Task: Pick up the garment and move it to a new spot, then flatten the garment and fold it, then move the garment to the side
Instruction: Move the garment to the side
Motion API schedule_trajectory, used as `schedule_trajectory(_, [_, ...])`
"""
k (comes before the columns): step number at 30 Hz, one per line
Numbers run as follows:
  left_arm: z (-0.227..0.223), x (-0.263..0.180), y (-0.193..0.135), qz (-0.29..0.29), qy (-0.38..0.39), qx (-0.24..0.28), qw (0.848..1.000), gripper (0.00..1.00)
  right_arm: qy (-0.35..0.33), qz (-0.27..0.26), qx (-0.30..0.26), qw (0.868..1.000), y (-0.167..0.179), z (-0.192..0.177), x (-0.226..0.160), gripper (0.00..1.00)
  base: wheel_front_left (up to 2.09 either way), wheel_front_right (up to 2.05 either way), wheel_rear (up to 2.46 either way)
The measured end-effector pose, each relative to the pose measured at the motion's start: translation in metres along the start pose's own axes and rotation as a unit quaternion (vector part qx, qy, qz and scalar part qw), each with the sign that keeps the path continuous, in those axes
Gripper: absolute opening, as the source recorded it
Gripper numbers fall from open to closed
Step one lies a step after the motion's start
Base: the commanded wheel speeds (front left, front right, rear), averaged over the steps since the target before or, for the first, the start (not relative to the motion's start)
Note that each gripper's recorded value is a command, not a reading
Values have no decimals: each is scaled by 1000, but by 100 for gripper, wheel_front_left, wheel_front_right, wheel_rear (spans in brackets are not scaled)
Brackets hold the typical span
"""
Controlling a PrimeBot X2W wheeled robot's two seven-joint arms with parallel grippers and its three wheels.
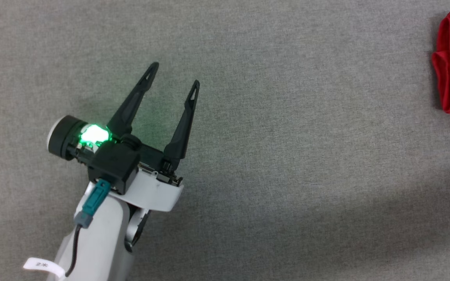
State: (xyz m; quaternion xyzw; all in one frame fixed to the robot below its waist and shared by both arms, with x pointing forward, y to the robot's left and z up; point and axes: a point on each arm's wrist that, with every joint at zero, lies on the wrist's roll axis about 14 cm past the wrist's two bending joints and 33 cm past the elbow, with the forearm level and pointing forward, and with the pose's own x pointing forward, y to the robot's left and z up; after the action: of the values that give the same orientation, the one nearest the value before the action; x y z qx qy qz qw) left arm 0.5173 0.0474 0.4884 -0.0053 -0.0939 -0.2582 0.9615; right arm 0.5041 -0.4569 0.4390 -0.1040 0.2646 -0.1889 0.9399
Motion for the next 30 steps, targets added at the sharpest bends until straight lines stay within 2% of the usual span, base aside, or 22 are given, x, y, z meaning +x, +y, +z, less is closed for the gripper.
schedule_trajectory(2, [1, 0, 0, 0, -1, 1, 1000, 100, -2, 0, 3, 1000, 1, -1, 0, 0, 0, 0, 0])
schedule_trajectory(3, [1, -1, -1, 0, 0, 2, 1000, 100, -3, 1, 5, 1000, 3, -2, -1, 21, 0, 0, 0])
schedule_trajectory(4, [0, -1, -1, 0, 3, 4, 1000, 100, -3, 1, 6, 1000, 3, -3, -1, 46, 0, 0, 0])
schedule_trajectory(5, [0, -2, -2, -1, 5, 8, 1000, 100, -5, 0, 7, 1000, 3, -2, -3, 100, 0, 0, 0])
schedule_trajectory(16, [22, -24, 8, 44, 7, 6, 999, 100, -94, 32, 6, 995, 14, 45, -25, 100, 0, 0, 0])
schedule_trajectory(18, [26, -32, 13, 58, 8, 9, 998, 100, -109, 55, 12, 992, 30, 52, -29, 100, 0, 0, 0])
schedule_trajectory(23, [34, -57, 28, 96, 16, 18, 995, 100, -130, 142, 44, 980, 95, 56, -49, 100, 0, 0, 0])
schedule_trajectory(30, [38, -102, 50, 162, 34, 2, 986, 100, -157, 240, 70, 955, 159, 52, -92, 100, 0, 0, 0])
